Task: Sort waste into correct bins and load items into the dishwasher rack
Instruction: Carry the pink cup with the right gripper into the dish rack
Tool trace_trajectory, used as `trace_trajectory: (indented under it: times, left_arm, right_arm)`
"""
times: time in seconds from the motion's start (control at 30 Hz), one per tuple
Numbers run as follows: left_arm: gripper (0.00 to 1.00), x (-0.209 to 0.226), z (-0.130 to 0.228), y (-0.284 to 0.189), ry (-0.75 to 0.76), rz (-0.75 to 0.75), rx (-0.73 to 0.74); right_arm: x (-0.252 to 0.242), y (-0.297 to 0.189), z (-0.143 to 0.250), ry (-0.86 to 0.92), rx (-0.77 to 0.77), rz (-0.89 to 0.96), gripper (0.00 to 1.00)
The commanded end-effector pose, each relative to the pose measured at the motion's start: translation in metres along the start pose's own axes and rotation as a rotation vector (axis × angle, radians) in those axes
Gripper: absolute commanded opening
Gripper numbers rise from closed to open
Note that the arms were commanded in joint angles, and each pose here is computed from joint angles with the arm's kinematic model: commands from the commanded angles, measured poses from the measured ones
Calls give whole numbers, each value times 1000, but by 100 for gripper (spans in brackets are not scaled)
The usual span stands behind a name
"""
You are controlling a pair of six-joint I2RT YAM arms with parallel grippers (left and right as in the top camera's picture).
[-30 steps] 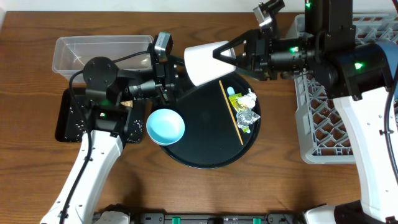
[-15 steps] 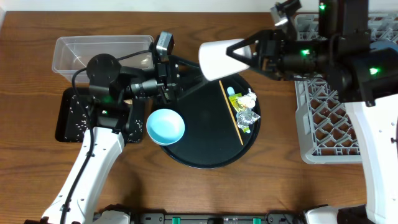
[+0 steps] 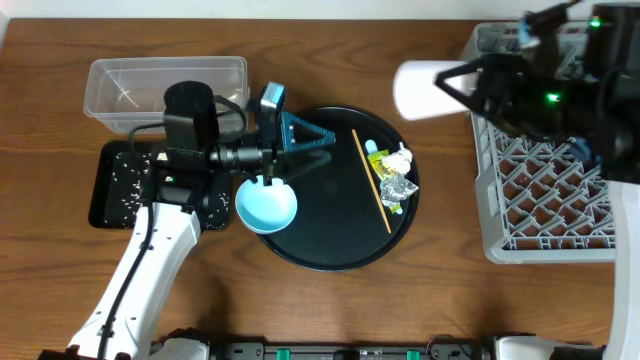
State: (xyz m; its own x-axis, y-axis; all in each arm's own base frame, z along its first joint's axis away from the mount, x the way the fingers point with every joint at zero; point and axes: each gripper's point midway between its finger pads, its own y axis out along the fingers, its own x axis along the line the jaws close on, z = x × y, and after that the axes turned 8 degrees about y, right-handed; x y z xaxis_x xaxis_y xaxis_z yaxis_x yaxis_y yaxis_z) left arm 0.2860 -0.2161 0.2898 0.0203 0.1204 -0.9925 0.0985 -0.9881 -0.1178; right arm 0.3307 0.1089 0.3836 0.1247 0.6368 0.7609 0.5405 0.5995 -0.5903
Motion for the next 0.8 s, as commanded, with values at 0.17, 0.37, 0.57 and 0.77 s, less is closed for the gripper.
trace_trajectory:
  times: [0.17,0.37,0.57,0.77]
  left_arm:
    - [51,19,11,-1,112,-40,35]
    - [52,32,14,-2,95,-83,28]
    - [52,38,15,-3,81,-105,22]
    - [52,40,18,-2,60,-110,29]
  right_arm:
    - [-84,-49,-49,35,-212,274,38]
    - [-145,-93,-67,121,-326,488,40]
    - [-186,-121,-72,223,-373,605,39]
    - [-229,-134,-79,351,-393,729,37]
